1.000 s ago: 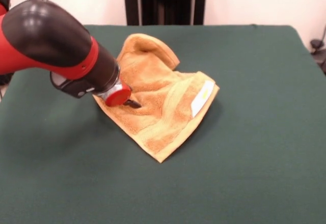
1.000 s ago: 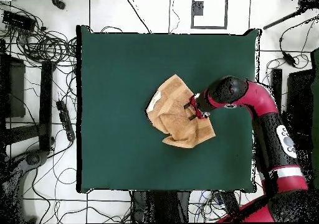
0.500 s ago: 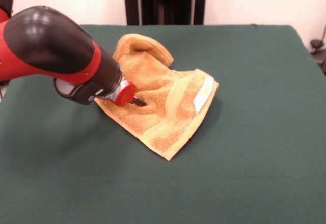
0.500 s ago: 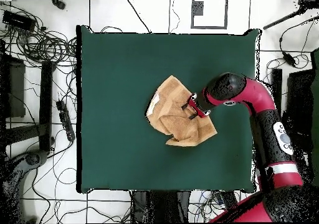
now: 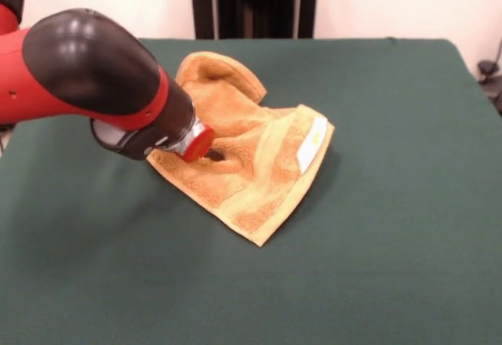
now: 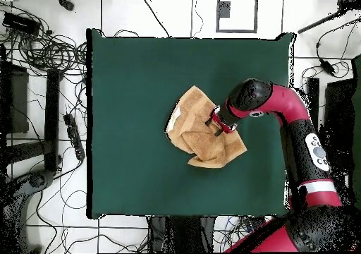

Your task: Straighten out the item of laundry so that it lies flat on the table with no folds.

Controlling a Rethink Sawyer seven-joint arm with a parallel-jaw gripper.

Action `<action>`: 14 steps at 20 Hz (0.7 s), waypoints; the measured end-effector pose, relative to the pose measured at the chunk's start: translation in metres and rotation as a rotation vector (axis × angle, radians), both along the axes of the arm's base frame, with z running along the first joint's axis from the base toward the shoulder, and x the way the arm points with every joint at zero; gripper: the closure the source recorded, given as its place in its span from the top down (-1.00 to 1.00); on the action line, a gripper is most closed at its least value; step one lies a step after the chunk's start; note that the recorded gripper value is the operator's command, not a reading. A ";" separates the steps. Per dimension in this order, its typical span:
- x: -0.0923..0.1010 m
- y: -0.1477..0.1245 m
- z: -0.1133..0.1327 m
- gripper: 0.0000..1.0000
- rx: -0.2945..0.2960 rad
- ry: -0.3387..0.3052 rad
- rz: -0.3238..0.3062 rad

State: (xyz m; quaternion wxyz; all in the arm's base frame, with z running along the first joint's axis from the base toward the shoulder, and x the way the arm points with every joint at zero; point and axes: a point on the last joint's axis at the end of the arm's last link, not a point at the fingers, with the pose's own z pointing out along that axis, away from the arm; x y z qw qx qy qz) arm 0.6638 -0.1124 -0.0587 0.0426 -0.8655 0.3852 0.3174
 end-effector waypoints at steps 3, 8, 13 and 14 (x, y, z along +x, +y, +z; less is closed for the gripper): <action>-0.004 -0.008 0.009 1.00 -0.081 0.013 -0.029; -0.011 -0.030 0.033 1.00 -0.223 0.032 -0.114; -0.012 -0.054 0.077 1.00 -0.366 0.054 -0.230; -0.010 -0.063 0.098 1.00 -0.418 0.059 -0.291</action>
